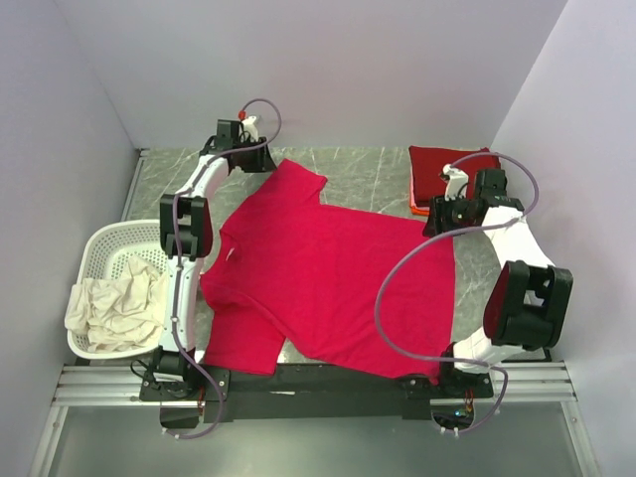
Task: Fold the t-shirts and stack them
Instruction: Flatten the tshirt out
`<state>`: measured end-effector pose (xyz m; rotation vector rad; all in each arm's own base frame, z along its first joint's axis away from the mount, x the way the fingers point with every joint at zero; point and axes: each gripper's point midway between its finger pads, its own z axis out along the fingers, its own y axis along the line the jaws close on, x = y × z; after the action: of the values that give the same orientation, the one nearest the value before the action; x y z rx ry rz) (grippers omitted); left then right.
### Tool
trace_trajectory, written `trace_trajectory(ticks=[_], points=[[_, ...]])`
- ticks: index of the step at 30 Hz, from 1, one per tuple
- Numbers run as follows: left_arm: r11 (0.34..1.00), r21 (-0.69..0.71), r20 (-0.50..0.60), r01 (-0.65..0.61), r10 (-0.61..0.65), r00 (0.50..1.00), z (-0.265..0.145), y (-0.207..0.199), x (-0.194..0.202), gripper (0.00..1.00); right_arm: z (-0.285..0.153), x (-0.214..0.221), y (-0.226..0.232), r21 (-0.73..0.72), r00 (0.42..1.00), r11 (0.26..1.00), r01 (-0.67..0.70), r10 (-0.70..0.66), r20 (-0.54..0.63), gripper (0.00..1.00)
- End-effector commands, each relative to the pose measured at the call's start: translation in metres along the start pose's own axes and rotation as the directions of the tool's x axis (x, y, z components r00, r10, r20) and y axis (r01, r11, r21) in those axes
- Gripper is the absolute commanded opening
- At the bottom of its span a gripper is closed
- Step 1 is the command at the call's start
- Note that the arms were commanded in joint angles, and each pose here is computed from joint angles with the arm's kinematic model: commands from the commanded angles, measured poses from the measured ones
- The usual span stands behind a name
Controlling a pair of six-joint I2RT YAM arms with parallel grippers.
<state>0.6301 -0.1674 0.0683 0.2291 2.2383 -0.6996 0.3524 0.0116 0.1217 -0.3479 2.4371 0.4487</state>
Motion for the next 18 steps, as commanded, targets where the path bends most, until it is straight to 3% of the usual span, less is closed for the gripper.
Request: trace_trajectory(ticks=[1, 10, 13, 18], points=[[0.999, -0.013, 0.092, -0.036, 0.037, 0.995, 0.001, -0.008, -0.035, 0.49, 0.006, -0.001, -0.016, 0.038, 0.999, 0.999, -0.033, 0.033, 0.001, 0.56], [0.986, -0.164, -0.115, -0.026, 0.007, 0.993, -0.006, 0.007, 0.033, 0.45, 0.008, -0.002, -0.014, 0.018, 0.999, 0.999, -0.034, 0.034, 0.005, 0.56], [0.983, -0.181, -0.207, -0.019, -0.019, 0.978, -0.013, 0.007, 0.058, 0.36, 0.006, -0.001, -0.012, 0.010, 1.000, 0.999, -0.030, 0.030, 0.006, 0.56], [0.959, -0.283, -0.302, -0.020, -0.069, 0.951, -0.045, 0.014, 0.093, 0.13, 0.002, -0.002, -0.007, -0.004, 1.000, 1.000, -0.019, 0.019, 0.019, 0.56]])
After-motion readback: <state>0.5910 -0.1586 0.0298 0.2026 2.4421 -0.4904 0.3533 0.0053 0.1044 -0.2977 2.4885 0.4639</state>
